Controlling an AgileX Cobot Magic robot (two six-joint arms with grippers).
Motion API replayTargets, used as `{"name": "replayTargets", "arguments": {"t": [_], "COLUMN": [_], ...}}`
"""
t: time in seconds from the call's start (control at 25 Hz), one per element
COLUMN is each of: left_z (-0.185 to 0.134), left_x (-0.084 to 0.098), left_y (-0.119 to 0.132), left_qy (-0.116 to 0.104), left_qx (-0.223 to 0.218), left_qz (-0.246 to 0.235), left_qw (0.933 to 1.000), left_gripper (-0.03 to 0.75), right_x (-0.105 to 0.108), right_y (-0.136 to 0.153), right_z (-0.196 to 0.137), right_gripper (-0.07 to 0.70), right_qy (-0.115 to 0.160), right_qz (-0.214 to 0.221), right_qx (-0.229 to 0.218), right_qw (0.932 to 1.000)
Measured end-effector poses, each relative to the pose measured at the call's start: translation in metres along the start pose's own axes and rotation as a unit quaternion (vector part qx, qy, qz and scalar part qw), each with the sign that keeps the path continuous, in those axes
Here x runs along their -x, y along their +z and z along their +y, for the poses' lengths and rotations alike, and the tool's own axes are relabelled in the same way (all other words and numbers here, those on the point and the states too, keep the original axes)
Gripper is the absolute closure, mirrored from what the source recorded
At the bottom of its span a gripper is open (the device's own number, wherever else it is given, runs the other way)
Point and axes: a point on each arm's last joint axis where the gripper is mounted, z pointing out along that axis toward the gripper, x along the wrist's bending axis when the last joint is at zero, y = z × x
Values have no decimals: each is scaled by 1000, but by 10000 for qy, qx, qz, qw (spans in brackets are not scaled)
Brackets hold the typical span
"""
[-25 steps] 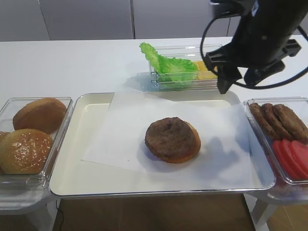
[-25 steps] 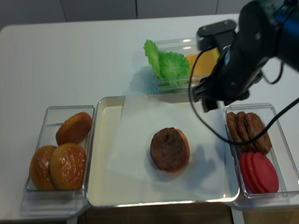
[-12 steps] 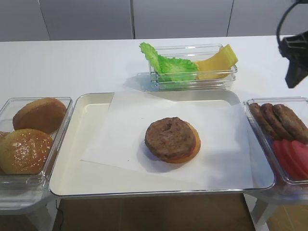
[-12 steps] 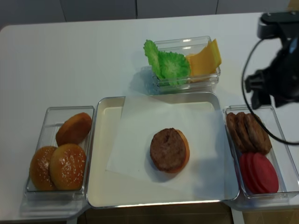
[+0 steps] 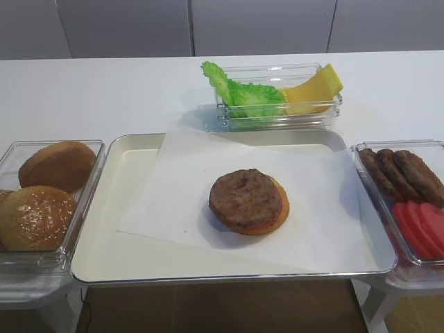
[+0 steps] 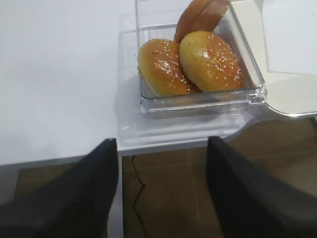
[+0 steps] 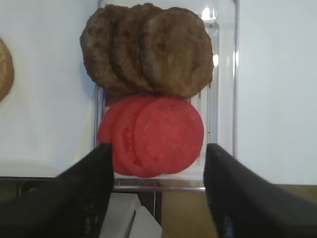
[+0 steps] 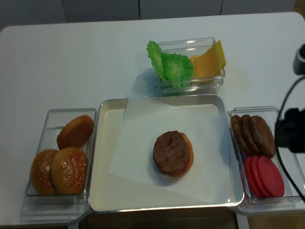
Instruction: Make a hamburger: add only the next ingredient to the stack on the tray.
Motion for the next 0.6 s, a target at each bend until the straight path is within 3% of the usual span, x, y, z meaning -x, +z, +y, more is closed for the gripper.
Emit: {"name": "replayTargets", "arguments": {"t": [0.32, 0.6], "left_z": [0, 0], "left_x": [0, 0], "left_y": [0, 0], "left_qy": [0, 0], "left_qx": [0, 0], "left_qz": [0, 0], "left_qw": [10000, 10000], "left_gripper": [296, 296], "right_x": [2, 5], "right_y": [-37, -59], "right_z": [-65, -120], "right_gripper": [181, 181], "right_qy": [-29, -60], "right_qz": [46, 90], "right_qx": [807, 1584], "right_qw": [9967, 9873]}}
